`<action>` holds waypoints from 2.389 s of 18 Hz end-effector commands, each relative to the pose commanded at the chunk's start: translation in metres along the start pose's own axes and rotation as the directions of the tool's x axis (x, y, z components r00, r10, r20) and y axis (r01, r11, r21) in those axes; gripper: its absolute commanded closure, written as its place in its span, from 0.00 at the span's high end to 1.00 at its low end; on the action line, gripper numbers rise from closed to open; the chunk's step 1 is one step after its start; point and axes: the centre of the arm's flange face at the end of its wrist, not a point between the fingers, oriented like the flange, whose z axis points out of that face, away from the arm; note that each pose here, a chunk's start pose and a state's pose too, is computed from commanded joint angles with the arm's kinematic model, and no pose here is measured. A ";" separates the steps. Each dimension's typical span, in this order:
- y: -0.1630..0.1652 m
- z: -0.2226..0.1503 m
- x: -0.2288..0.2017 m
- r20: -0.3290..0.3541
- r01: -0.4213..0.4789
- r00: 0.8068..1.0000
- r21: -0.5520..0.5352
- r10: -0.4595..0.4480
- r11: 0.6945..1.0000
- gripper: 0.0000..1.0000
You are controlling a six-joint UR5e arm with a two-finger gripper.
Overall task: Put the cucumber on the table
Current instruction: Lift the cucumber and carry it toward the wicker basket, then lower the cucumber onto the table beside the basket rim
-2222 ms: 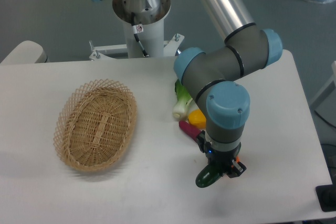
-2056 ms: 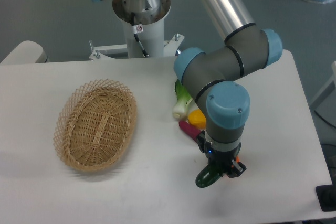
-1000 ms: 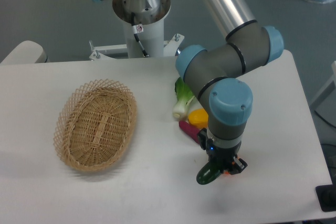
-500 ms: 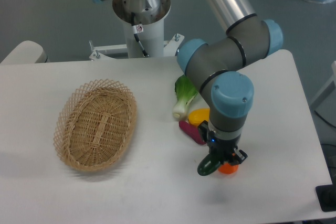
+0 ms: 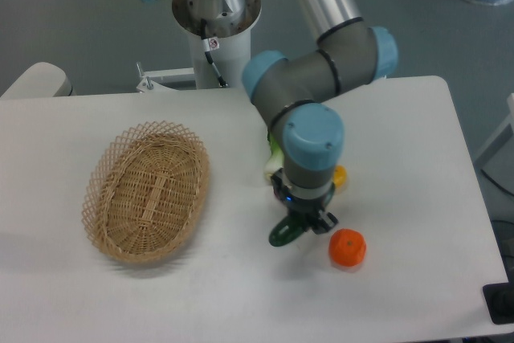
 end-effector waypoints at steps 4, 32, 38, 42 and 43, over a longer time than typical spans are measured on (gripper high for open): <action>-0.018 0.013 0.014 -0.004 0.053 0.999 -0.050 -0.053 0.997 0.11; -0.078 0.045 0.049 -0.025 0.222 0.974 -0.074 -0.224 0.972 1.00; -0.076 0.023 0.036 0.016 0.232 0.973 -0.058 -0.231 0.971 1.00; -0.069 -0.018 0.001 0.077 0.255 0.964 -0.001 -0.255 0.967 1.00; -0.070 -0.026 -0.006 0.091 0.246 0.965 0.009 -0.246 0.969 1.00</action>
